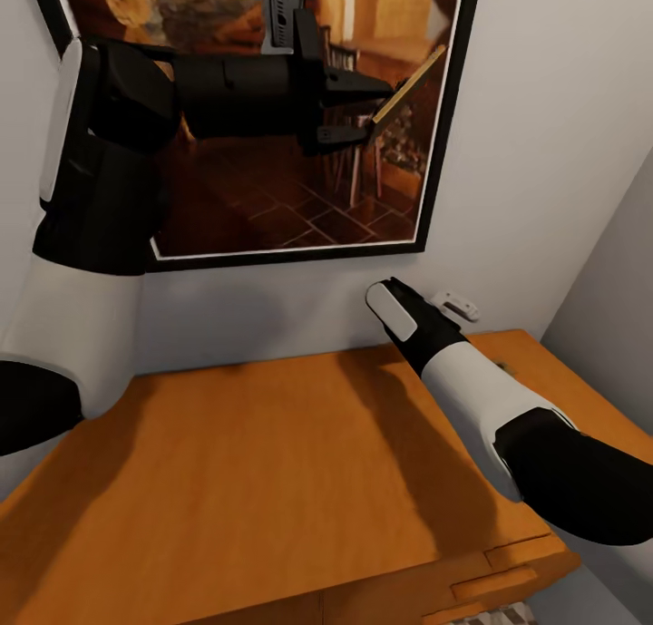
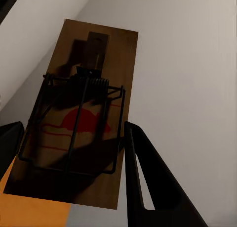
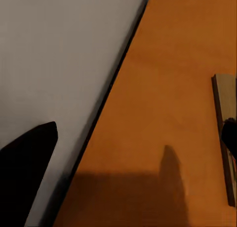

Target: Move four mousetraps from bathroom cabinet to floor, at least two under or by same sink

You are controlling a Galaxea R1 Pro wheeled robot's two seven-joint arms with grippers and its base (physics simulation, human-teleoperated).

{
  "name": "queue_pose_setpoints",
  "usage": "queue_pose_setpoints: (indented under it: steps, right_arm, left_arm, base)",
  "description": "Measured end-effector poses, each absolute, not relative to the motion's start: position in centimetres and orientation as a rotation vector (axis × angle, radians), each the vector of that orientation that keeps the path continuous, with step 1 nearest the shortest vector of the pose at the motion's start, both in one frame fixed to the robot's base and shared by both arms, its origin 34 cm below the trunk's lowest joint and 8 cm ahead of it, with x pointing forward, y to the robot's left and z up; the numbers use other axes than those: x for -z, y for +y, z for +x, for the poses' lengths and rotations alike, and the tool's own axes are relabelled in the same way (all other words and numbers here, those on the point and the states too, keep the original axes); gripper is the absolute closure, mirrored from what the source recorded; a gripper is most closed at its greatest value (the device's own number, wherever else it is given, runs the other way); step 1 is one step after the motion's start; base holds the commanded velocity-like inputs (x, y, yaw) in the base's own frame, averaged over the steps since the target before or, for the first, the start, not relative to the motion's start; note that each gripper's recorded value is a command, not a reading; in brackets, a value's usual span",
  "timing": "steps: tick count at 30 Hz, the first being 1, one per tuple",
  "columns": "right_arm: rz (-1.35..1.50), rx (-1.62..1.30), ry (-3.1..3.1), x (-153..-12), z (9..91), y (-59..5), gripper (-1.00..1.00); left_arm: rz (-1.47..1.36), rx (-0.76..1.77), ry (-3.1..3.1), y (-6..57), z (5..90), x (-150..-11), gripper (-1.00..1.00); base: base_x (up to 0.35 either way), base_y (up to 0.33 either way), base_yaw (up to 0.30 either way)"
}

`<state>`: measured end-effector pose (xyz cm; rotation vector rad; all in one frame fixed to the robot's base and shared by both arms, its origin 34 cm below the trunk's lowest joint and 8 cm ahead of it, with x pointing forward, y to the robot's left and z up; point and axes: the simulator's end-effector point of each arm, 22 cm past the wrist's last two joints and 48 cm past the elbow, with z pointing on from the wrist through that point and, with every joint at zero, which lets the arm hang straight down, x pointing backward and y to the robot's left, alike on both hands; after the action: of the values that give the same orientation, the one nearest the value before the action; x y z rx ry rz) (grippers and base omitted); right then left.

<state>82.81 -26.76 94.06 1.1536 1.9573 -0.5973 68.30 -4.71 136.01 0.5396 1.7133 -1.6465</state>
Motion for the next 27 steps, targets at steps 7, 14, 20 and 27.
queue_pose_setpoints:
  steps: [7,14,20,27]
  right_arm:
    - [1.144,0.692,1.992,-93.2,81.2,-27.5,-1.00]
    - [1.105,0.687,2.016,-92.9,81.4,-28.2,-1.00]
    - [1.112,0.644,1.987,-92.8,81.7,-28.4,-1.00]
    - [1.082,0.576,1.989,-92.3,82.0,-28.1,-1.00]
  left_arm:
    - [0.575,1.650,1.726,-5.7,67.5,-135.4,1.00]
    - [0.604,1.689,1.710,-6.8,66.6,-135.7,1.00]
    - [0.609,1.695,1.708,-7.1,66.4,-135.7,1.00]
    - [0.610,1.694,1.708,-7.1,66.4,-135.7,1.00]
  base:
    - [0.095,-0.093,0.000]
    - [0.008,-0.008,0.000]
    - [0.000,0.000,0.000]
    - [0.000,0.000,0.000]
